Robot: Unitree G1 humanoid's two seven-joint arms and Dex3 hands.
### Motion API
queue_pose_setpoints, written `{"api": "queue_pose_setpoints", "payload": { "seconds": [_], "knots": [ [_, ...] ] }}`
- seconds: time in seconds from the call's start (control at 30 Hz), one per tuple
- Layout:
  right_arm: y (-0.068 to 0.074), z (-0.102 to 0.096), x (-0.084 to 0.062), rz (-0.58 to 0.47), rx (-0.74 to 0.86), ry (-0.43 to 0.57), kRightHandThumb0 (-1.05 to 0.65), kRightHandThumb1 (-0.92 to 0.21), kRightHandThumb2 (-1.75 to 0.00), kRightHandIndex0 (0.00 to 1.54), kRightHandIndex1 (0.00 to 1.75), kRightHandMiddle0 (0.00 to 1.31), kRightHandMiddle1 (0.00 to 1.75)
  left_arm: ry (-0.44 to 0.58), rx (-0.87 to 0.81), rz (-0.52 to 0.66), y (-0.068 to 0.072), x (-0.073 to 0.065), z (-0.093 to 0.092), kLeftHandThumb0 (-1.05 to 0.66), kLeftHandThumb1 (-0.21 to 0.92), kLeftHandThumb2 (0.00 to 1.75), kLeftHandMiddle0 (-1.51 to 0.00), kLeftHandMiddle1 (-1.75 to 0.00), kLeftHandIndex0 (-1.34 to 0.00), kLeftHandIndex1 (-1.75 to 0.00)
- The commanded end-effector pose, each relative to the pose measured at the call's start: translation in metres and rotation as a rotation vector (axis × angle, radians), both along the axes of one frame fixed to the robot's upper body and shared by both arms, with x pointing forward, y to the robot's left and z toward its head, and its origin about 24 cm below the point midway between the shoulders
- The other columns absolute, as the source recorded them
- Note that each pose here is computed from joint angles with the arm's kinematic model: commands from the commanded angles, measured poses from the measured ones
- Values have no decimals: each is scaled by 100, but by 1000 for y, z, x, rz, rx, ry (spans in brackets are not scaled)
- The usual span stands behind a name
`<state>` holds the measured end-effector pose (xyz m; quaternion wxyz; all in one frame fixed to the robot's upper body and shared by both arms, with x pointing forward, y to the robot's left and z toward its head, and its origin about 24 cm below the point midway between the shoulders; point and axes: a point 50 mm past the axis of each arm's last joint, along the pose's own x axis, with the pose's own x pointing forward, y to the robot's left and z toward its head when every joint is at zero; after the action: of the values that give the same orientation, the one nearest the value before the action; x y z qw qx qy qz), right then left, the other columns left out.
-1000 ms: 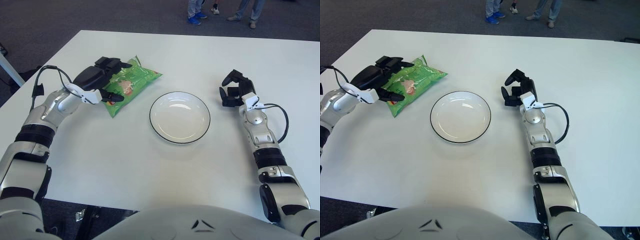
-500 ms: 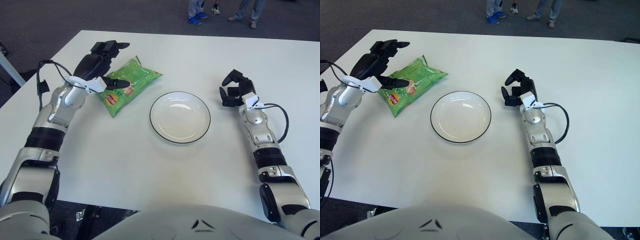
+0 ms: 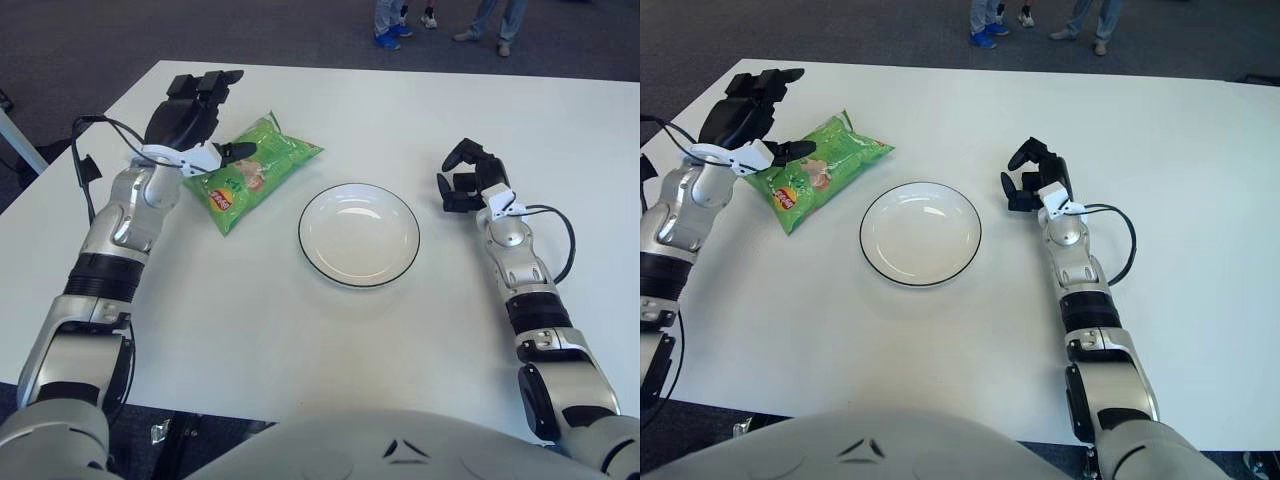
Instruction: Put the snack into the plate.
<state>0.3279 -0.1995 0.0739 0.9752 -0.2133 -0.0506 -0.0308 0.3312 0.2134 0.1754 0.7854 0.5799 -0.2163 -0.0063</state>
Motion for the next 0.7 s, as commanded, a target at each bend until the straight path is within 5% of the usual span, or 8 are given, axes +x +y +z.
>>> {"api": "queue_pose_setpoints", "payload": {
  "seconds": [0.0,0.3,0.67],
  "knots": [
    [-5,-37,-13,-18,-20,171,-48,-32,-132,129,175,62,175,20,41,19,-10,1,2,-105,92,70,0,-53,0,-43],
    [-7,-38,-14,-13,-15,174,-48,-34,-129,129,175,60,175,167,47,112,-34,5,-14,-105,92,75,0,-6,0,-28],
    [-7,-38,-16,-8,-4,167,-46,-38,-124,130,175,57,175,311,102,150,-58,11,-35,-105,92,71,0,0,0,-7]
  ]
}}
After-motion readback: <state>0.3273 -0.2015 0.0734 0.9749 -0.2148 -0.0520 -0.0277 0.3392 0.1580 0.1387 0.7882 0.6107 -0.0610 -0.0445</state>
